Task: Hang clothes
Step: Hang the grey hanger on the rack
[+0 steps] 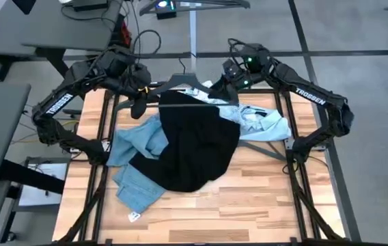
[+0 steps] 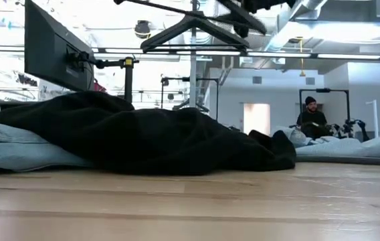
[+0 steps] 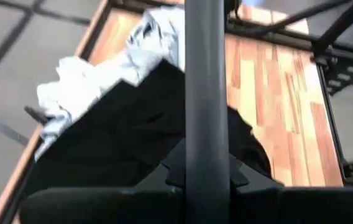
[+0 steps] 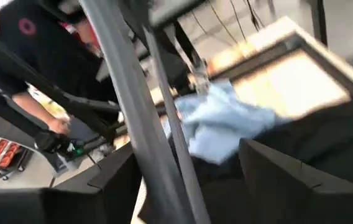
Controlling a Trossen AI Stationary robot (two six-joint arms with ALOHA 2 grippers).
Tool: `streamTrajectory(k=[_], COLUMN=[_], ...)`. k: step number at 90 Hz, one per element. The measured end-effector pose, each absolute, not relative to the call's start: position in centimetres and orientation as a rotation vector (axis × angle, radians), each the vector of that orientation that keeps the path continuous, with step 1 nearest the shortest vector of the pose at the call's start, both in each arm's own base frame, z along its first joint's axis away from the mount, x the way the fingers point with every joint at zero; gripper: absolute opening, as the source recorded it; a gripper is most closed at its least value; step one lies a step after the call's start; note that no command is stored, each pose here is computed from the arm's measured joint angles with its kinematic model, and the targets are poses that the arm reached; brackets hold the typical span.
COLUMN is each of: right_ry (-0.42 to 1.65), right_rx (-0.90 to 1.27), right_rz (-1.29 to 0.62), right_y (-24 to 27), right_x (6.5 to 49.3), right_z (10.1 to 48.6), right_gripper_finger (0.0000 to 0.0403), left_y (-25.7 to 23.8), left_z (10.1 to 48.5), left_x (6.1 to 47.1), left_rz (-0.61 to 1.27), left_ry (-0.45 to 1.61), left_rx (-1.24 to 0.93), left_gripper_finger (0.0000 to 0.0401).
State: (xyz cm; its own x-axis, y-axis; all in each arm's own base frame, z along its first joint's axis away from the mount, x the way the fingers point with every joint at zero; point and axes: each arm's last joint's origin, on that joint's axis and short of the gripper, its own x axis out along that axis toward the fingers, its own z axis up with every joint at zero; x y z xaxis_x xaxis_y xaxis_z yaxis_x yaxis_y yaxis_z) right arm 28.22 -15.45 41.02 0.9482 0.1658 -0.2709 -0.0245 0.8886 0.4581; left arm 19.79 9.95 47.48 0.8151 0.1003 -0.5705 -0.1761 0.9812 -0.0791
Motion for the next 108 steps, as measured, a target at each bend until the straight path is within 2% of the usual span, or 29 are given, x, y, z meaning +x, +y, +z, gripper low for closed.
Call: streamTrajectory(k=[38, 55, 74, 94, 108], right_ry=[0.133, 0.095, 0.086, 0.075, 0.069], right_rx=[0.359, 0.352, 0.345, 0.304, 0.300], right_rz=[0.089, 0.074, 0.075, 0.098, 0.084], right_y=[-16.4, -16.9, -16.9, -16.9, -17.3], right_x=[27.6, 27.4, 27.4, 27.4, 27.1], right_z=[43.2, 43.6, 43.7, 43.8, 43.9], right_gripper_finger=[0.0248, 0.0222, 0.0161, 0.0032, 0.0031], left_y=[11.2, 11.3, 11.3, 11.3, 11.4], left_z=[48.7, 48.7, 48.6, 48.6, 48.6], left_x=[18.0, 18.0, 18.0, 17.9, 18.0], left_rz=[0.273, 0.276, 0.272, 0.265, 0.276], left_ry=[0.509, 0.507, 0.513, 0.520, 0.523], left_rx=[-0.118, -0.118, -0.110, -0.116, -0.066], left_gripper_finger=[0.0011, 0.0011, 0.0011, 0.0013, 0.0021])
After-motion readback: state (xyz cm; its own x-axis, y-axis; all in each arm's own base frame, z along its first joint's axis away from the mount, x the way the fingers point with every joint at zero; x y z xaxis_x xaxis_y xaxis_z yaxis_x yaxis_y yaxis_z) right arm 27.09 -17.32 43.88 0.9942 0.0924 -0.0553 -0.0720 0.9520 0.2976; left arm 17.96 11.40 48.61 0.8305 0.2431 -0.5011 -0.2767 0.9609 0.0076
